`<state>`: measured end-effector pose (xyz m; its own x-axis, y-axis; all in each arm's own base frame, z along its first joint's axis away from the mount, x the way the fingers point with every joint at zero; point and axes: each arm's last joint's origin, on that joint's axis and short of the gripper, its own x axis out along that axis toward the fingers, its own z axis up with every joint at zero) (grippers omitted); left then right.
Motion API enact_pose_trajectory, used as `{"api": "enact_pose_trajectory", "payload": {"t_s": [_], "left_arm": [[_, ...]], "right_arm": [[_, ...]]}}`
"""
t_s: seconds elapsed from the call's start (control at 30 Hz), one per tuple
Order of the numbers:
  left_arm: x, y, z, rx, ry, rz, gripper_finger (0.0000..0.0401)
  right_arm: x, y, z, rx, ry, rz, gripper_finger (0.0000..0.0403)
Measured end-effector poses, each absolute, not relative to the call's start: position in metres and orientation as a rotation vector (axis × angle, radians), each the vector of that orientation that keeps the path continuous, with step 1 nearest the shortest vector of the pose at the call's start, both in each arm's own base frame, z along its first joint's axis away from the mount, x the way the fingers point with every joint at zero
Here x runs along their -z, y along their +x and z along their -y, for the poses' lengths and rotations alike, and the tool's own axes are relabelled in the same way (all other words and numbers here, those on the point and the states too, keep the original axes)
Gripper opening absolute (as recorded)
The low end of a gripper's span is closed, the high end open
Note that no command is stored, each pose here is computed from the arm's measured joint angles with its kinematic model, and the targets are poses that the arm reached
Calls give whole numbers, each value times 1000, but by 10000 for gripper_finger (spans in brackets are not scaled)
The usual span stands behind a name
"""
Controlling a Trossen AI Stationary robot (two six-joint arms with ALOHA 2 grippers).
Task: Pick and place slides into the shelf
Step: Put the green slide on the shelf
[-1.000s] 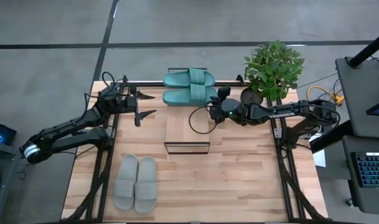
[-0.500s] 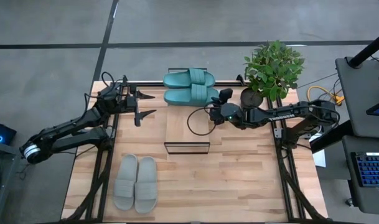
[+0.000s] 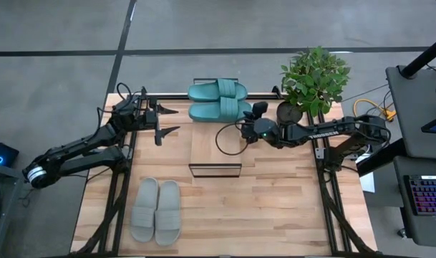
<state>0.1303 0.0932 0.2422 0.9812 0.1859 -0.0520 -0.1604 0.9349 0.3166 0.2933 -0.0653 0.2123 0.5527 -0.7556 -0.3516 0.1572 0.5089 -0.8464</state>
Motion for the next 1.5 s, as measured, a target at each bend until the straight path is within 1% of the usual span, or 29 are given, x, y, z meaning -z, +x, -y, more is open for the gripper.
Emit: {"api": "enact_pose_trajectory", "payload": {"t_s": [0.23,0.43,0.63,0.77,0.83,1.07,1.33,1.4,1.5], "left_arm": [[-242,130,-93,-177,316,-82,262],[-242,130,-93,-177,315,-82,262],[-242,130,-93,-176,315,-83,262],[-242,130,-93,-177,315,-83,262],[-242,130,-93,-177,315,-83,262],[-242,130,-93,-177,315,-82,262],[-242,130,-93,-176,315,-82,262],[-242,130,-93,-176,315,-83,262],[-242,130,-93,-177,315,-83,262]], "right_arm": [[-212,293,66,653,-869,-815,148],[-212,293,58,667,-879,-818,176],[-206,291,49,628,-861,-862,185],[-206,288,47,688,-861,-885,191],[-209,287,45,690,-865,-883,191],[-231,278,38,702,-843,-797,192],[-254,260,32,735,-690,-682,192],[-260,258,28,685,-621,-616,192],[-266,261,22,510,-509,-496,191]]}}
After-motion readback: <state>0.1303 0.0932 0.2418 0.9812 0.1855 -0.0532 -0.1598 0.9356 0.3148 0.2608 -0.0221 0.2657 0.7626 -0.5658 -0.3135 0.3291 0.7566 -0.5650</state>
